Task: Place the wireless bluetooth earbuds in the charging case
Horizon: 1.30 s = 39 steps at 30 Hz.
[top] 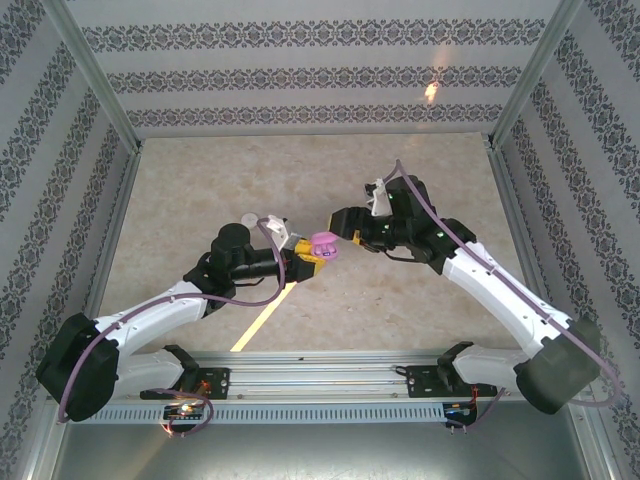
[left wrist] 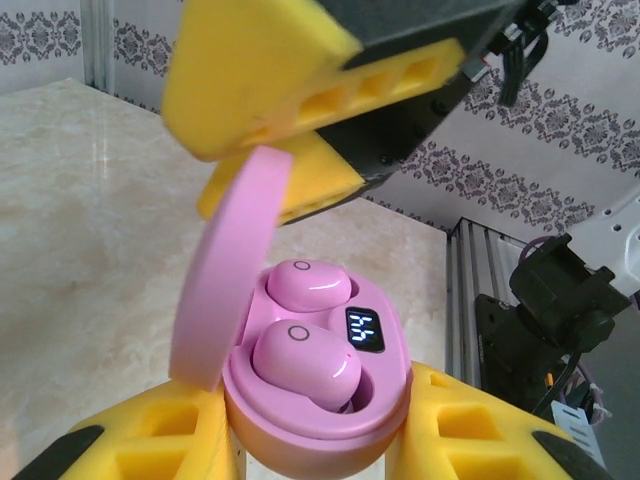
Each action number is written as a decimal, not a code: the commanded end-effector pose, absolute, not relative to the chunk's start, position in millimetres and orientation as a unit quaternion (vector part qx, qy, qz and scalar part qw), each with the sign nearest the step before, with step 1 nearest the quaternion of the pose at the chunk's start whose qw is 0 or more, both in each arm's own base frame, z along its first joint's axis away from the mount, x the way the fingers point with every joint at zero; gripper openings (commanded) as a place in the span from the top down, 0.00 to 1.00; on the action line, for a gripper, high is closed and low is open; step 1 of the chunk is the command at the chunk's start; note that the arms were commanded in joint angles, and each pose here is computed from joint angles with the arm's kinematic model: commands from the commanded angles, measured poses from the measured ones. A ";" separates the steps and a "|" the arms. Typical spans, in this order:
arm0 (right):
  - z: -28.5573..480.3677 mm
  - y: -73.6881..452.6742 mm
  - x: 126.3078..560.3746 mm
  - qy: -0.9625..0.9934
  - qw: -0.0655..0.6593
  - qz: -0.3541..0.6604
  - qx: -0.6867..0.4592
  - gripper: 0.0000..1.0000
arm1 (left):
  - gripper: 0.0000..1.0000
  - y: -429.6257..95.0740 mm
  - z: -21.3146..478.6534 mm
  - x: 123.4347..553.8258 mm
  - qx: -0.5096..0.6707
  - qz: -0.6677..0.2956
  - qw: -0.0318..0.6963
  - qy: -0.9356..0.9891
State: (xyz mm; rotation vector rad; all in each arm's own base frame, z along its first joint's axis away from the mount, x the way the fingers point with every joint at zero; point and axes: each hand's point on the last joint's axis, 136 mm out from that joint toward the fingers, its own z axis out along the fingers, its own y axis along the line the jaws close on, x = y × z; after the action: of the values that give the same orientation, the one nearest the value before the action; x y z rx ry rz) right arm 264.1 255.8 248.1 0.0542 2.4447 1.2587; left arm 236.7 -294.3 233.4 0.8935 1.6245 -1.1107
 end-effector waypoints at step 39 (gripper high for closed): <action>264.2 290.7 254.1 0.795 0.140 0.586 0.068 0.76 | 0.66 -296.2 266.9 242.0 0.346 -0.462 0.519 0.630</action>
State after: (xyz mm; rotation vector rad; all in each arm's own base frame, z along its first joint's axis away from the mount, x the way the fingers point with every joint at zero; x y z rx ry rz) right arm 252.1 285.2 258.8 0.2164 2.3313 1.6407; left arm 256.6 -292.9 251.8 0.7753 1.5794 -1.0837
